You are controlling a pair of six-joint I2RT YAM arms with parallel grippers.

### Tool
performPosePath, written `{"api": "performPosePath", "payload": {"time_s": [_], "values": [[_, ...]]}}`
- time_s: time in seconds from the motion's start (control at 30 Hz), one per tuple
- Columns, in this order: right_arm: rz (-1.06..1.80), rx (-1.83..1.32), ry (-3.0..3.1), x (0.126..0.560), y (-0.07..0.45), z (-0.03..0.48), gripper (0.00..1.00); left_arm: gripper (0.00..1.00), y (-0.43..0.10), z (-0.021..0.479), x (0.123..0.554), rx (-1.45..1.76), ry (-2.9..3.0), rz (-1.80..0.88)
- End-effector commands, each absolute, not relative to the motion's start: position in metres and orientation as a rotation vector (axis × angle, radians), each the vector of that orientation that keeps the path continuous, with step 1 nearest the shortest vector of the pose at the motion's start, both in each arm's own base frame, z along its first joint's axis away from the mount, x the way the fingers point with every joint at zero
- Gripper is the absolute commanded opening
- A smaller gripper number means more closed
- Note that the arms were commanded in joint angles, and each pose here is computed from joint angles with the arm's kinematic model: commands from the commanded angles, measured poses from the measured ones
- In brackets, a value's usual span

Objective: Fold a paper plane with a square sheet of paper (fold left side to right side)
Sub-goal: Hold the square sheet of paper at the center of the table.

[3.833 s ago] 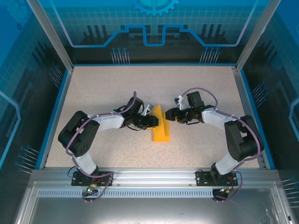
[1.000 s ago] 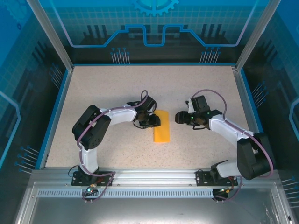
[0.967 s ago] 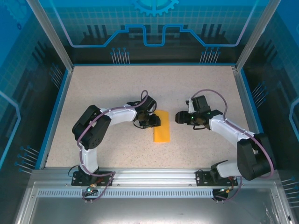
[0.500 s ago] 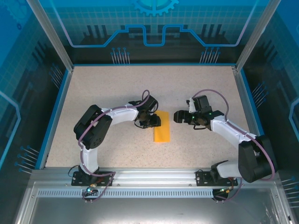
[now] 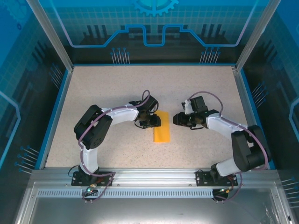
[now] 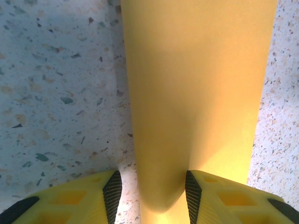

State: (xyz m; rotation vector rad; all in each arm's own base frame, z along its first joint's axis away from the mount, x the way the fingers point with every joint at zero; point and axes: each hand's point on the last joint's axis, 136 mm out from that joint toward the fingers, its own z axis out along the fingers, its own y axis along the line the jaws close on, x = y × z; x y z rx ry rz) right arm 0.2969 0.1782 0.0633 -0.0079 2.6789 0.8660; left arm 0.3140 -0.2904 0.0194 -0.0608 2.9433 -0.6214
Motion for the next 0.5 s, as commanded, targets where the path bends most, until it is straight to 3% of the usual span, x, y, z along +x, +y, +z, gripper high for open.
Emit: {"api": "performPosePath", "payload": {"time_s": [0.0,0.1,0.47], "values": [[1.014,-0.076,2.662,0.297,0.207,0.068,0.26,0.45,-0.282,-0.001,0.304,-0.039,3.009,-0.515],[1.005,-0.103,2.712,0.295,0.218,0.058,0.16,0.45,-0.281,-0.001,0.304,-0.04,3.009,-0.511],[0.898,-0.119,2.868,0.291,0.229,0.023,0.15,0.45,-0.281,-0.002,0.303,-0.037,3.01,-0.502]]}}
